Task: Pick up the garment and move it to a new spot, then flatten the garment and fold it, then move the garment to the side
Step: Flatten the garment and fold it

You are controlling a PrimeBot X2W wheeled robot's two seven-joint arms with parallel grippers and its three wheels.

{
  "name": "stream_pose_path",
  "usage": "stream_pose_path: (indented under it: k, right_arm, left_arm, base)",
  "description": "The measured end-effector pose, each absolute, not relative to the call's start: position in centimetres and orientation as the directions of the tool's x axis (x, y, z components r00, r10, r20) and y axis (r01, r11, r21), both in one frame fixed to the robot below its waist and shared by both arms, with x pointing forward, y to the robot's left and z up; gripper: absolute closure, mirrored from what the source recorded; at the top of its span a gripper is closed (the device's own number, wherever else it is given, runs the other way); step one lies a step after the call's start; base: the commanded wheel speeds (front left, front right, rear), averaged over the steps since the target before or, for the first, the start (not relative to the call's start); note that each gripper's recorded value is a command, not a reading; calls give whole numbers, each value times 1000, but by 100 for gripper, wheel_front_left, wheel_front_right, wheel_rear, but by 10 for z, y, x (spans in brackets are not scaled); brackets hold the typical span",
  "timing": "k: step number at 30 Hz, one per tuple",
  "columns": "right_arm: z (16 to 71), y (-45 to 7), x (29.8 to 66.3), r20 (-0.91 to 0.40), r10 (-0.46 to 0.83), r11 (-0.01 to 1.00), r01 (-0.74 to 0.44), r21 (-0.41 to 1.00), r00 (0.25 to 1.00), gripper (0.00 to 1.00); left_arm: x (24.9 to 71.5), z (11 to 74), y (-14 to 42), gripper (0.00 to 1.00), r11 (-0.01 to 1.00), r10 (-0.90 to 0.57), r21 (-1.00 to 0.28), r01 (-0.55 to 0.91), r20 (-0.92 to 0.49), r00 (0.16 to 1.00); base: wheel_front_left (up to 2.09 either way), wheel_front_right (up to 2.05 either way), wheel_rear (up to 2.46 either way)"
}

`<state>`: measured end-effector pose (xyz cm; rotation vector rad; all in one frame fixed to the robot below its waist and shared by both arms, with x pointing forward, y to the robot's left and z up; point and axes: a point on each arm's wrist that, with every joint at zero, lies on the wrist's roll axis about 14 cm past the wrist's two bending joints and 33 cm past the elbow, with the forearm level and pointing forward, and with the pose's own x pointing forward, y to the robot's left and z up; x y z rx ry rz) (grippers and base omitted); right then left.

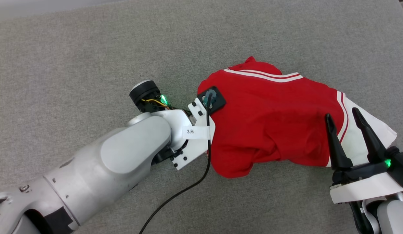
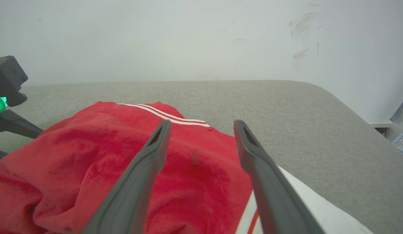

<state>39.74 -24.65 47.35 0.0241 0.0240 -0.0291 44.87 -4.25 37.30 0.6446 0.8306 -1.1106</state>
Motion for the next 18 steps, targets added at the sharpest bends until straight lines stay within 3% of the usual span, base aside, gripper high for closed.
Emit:
stream_pose_path:
  k: [1, 8, 12, 18]
  right_arm:
    - [473, -246, 397, -25, -28, 999, 29, 25, 999, 0]
    - [481, -242, 398, 0, -16, 1000, 16, 26, 1000, 0]
    - [491, -238, 396, 29, -6, 999, 5, 31, 1000, 0]
    - [497, -230, 390, 47, 14, 999, -16, 44, 999, 0]
  left_arm:
    - [448, 373, -42, 100, 321, -506, 47, 946, -836, 214]
    - [451, 393, -42, 100, 346, -594, 70, 936, -756, 277]
    - [484, 440, -34, 100, 472, -676, 93, 877, -600, 428]
    - [495, 474, 12, 100, 628, -648, 111, 770, -474, 596]
  base:
    - [0, 0, 0]
    - [0, 0, 0]
    - [0, 0, 0]
    - [0, 0, 0]
